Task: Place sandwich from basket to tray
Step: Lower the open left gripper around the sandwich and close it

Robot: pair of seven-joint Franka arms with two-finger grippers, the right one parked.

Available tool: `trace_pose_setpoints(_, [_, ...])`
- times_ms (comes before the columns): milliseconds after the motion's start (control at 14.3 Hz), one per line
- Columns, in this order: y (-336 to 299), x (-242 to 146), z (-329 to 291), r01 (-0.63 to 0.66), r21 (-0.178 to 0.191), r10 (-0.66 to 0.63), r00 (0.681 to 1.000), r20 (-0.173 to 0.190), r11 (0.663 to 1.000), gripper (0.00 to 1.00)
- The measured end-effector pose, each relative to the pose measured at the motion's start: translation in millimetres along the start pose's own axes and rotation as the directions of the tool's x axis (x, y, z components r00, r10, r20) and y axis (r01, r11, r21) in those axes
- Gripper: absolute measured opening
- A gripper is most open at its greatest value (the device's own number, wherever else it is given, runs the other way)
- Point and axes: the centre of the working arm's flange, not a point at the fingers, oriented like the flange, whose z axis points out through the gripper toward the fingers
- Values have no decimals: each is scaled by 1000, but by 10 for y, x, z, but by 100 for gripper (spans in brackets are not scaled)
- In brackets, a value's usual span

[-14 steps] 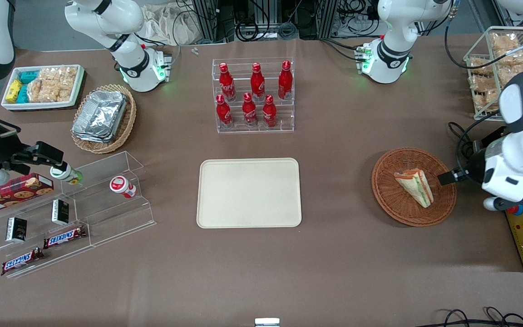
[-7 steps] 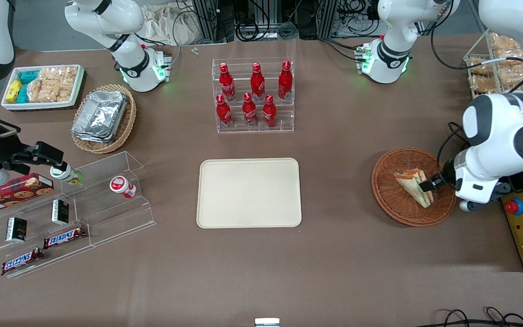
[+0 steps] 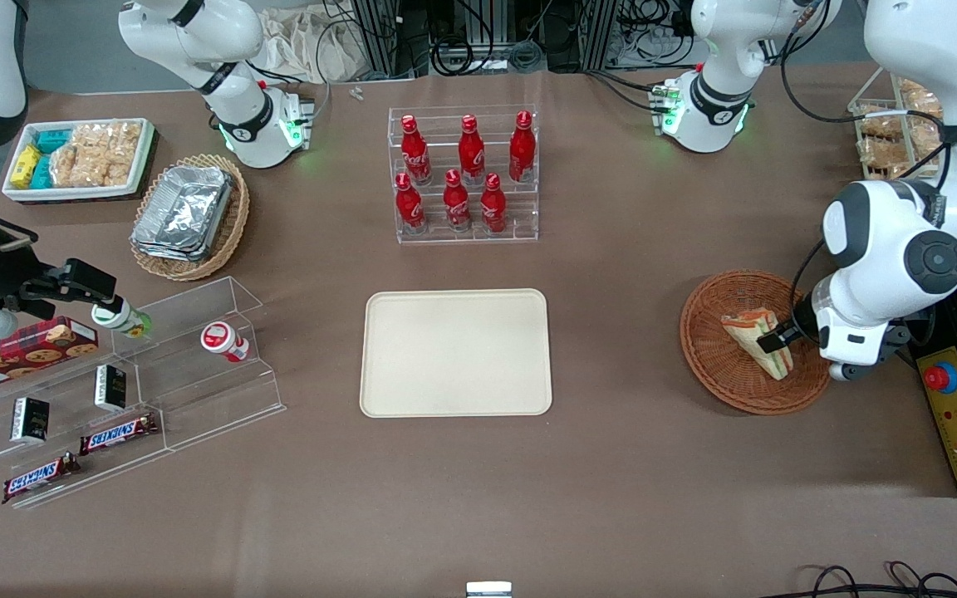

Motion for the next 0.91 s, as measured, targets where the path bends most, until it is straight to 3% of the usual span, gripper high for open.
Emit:
trace_pose_setpoints(630, [13,5,392,10,-7,-10,1000,-1,1000,100])
trace_pose_setpoints(910, [-7,-31,544,9,3,-9,1000,16,1000,100])
